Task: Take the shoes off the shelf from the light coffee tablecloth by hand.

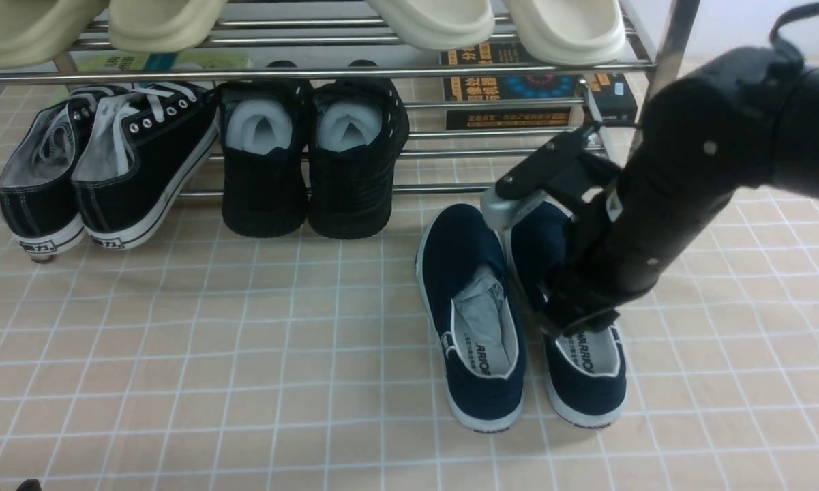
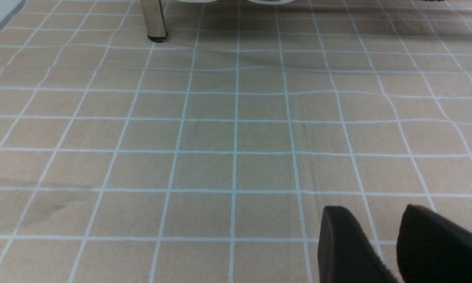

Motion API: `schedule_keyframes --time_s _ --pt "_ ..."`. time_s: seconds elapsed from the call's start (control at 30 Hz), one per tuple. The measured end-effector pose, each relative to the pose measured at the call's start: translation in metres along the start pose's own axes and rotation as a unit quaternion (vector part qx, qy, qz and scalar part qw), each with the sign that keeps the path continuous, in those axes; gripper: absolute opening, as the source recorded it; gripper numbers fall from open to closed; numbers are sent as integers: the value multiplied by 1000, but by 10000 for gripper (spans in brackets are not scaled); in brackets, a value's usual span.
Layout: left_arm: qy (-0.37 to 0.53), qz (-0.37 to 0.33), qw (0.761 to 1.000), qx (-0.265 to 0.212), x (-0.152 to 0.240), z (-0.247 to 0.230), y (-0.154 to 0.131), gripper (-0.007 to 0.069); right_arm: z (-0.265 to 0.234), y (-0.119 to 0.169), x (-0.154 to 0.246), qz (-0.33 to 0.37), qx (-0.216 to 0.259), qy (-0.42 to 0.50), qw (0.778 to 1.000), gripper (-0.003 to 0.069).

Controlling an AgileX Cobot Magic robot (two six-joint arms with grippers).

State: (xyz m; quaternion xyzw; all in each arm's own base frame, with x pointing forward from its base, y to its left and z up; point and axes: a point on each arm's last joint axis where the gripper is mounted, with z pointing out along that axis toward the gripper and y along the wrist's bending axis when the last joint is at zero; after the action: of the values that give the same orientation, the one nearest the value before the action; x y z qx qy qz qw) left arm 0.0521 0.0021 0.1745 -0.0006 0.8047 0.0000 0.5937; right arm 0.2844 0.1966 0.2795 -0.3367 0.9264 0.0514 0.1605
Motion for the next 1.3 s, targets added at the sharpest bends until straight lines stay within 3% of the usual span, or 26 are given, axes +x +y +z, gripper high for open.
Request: schedule_keyframes --time_s 0.17,0.3,0.37,0.57,0.73,0.93,1.03,1.3 --pt "0 1 1000 0 0 0 0 242 -47 1 0 -1 1 -13 1000 211" --pt "0 1 1000 0 0 0 0 242 -106 4 21 0 4 -54 999 8" --pt "0 1 1000 0 0 0 0 242 -132 6 34 5 7 -84 996 -13" --pt "0 1 1000 0 0 0 0 242 -190 12 85 22 11 -166 986 -15" --pt "0 1 1000 0 0 0 0 242 -214 19 161 40 12 -238 970 -13" --pt "0 1 1000 0 0 0 0 242 -180 25 218 46 9 -361 931 -11" --pt "0 1 1000 0 0 0 0 242 -146 25 230 48 9 -418 907 -10" --pt "0 1 1000 0 0 0 0 242 -97 24 234 53 13 -472 880 -8"
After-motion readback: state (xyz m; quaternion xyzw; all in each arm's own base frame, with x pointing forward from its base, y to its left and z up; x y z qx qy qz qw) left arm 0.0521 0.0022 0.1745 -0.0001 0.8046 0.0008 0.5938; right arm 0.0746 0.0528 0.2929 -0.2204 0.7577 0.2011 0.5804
